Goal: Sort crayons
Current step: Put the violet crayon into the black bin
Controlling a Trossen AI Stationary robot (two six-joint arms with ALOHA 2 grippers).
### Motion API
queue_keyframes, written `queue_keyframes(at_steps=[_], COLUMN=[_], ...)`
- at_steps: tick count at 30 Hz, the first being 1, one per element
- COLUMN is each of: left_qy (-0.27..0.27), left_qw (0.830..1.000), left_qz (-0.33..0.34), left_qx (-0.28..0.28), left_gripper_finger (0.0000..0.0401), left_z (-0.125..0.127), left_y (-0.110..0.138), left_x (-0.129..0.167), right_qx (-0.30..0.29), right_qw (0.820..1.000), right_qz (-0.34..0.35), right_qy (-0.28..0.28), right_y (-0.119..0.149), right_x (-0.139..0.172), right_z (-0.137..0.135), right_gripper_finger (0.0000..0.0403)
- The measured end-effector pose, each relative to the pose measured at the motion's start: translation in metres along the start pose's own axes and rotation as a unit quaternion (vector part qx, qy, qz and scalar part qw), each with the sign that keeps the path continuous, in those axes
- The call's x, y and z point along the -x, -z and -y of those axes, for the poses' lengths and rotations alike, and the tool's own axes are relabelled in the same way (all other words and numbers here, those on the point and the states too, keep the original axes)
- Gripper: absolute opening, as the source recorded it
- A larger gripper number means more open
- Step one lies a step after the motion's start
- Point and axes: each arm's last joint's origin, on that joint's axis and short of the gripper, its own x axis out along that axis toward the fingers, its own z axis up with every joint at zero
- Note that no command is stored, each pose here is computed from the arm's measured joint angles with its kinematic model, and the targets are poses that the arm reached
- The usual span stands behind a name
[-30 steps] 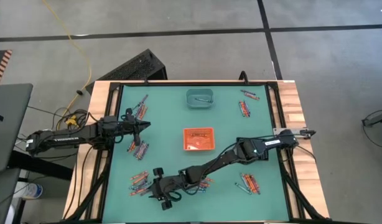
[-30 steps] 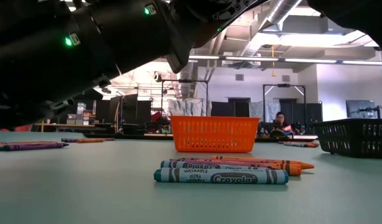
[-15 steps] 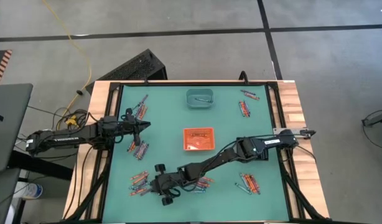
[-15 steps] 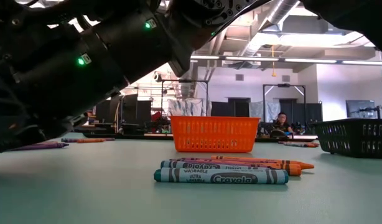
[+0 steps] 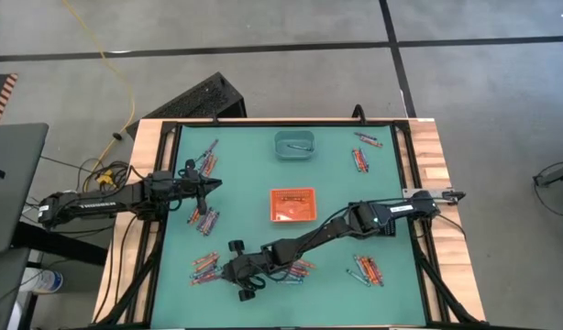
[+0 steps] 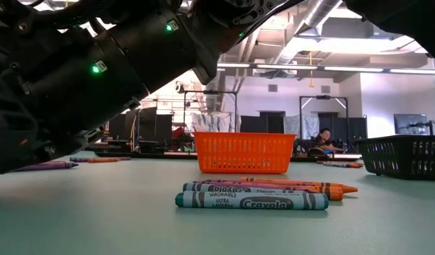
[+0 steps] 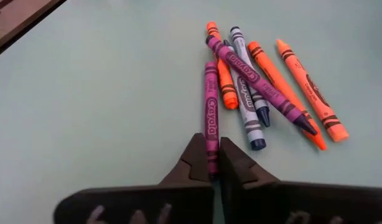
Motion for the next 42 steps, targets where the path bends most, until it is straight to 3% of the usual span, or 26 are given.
queue_keyframes(at_steps=[17,24,35,42], left_qy=[0.0,0.0,0.0,0.0], left_qw=[1.0,1.0,1.0,1.0], left_qz=[0.0,-0.001,-0.005,-0.005], left_qx=[0.0,0.0,-0.001,-0.001], left_gripper_finger=[0.0017,0.0017,0.0017,0.0017], left_z=[0.0,0.0,0.0,0.0], left_y=[0.0,0.0,0.001,0.001], left_x=[0.0,0.0,-0.001,-0.001], right_qx=[0.001,0.015,0.044,0.044], right_qw=[0.999,0.998,0.993,0.982], right_qz=[-0.023,-0.051,-0.11,-0.181], right_qy=[-0.029,-0.03,-0.026,0.015], right_y=[-0.012,-0.026,-0.065,-0.079], right_x=[0.015,0.035,0.102,0.154], right_z=[0.008,0.009,0.016,0.023], right_gripper_finger=[0.0006,0.0006,0.0006,0.0006])
